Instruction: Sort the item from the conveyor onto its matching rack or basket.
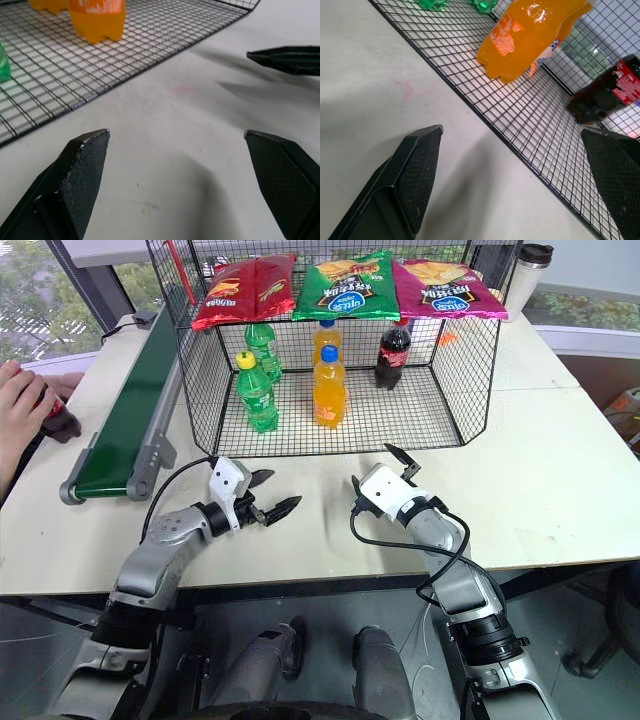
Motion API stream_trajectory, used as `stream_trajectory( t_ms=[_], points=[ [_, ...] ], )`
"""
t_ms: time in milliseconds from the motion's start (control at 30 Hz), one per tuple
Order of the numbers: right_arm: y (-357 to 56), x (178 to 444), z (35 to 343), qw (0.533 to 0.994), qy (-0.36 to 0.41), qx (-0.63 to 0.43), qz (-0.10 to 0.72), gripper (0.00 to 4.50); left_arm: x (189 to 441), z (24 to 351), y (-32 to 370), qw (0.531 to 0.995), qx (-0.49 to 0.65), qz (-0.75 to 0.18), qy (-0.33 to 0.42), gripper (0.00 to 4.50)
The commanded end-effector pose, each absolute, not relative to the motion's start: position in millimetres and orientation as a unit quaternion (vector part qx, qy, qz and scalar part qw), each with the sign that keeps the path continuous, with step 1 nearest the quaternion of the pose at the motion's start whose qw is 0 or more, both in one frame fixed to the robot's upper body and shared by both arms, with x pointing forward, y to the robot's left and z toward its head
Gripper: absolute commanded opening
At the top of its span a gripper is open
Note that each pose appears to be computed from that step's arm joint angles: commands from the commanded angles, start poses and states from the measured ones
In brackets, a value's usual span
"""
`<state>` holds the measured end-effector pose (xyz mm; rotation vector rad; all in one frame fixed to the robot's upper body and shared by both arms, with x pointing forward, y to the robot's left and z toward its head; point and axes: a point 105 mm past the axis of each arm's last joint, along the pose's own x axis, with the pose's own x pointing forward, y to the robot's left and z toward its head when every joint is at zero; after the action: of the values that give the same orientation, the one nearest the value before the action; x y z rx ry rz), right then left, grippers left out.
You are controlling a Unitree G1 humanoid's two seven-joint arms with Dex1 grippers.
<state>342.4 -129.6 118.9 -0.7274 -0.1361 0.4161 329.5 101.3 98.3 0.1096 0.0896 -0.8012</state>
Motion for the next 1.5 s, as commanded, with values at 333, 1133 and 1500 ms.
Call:
stream_trajectory(
  t_ms=[333,1133,1500],
  points=[
    [-128,344,137,0.916,-0.092,-0.336,0.197,4.47,327,122,103,0.921,0.055,-0.384,0.013,4.50],
    [-130,343,137,0.912,-0.095,-0.346,0.198,4.47,331,121,104,0.924,0.042,-0.380,0.011,4.50],
    [-133,345,143,0.931,-0.081,-0.287,0.212,4.47,332,133,108,0.931,0.038,-0.364,-0.014,4.50]
  ],
)
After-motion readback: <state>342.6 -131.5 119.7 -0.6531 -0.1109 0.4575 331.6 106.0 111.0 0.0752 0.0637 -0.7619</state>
